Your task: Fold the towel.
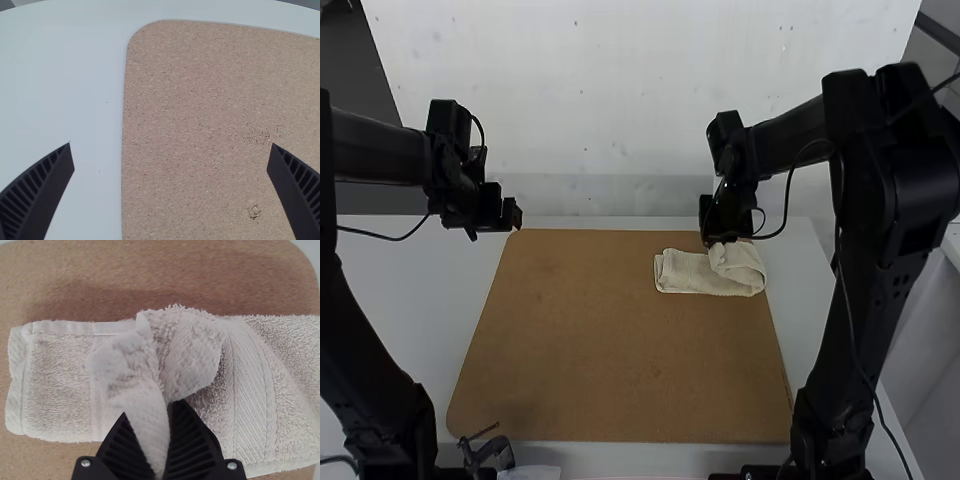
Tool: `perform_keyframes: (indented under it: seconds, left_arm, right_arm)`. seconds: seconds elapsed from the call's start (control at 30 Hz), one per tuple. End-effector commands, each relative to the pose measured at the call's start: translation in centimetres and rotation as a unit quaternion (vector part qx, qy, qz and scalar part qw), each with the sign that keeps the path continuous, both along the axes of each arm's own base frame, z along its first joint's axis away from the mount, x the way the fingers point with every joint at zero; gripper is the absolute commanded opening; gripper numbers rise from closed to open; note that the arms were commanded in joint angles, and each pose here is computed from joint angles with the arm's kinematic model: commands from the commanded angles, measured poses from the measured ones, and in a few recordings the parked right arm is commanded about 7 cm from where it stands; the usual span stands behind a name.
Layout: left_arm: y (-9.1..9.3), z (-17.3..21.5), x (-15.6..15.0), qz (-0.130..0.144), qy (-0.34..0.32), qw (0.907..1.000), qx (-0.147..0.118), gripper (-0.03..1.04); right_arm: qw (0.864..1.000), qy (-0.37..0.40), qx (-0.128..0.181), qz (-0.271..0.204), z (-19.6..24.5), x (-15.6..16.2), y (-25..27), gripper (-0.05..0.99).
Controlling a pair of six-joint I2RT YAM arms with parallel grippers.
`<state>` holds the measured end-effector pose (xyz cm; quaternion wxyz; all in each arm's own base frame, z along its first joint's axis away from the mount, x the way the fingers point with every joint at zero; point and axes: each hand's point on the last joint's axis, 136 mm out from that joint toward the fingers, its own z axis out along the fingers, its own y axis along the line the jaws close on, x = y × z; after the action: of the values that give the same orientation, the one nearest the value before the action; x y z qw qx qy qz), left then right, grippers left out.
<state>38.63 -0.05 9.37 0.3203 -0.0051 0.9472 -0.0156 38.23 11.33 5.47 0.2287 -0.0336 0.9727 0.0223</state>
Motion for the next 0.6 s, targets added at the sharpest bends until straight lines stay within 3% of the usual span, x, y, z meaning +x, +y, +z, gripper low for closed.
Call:
perform_keyframes:
  seconds: [0.0,0.43,0.47,0.5,0.53,0.57]
  left_arm:
    - [0.1,1.4,0.0,-0.006,-0.021,0.9998,-0.001,1.01]
    - [0.2,1.1,-0.1,-0.007,-0.020,0.9998,0.002,1.01]
    - [0.2,1.0,-0.1,-0.007,-0.020,0.9998,0.001,1.01]
    - [0.2,0.9,-0.1,-0.007,-0.019,0.9998,0.001,1.01]
    - [0.2,0.9,0.0,-0.008,-0.021,0.9997,0.001,1.01]
    - [0.2,0.8,0.1,-0.010,-0.022,0.9997,0.002,1.01]
  right_arm:
    - [1.000,-0.009,-0.002,-0.003,0.5,0.7,2.4,0.02]
    - [0.999,0.002,-0.016,0.030,-0.8,0.6,6.6,0.02]
    - [0.999,0.002,-0.017,0.032,-0.8,0.6,6.8,0.07]
    - [0.999,0.000,-0.015,0.033,-0.8,0.6,6.9,0.24]
    - [0.999,-0.005,-0.010,0.033,-0.6,0.7,7.0,0.51]
    - [0.999,-0.011,-0.006,0.033,-0.4,0.8,7.1,0.65]
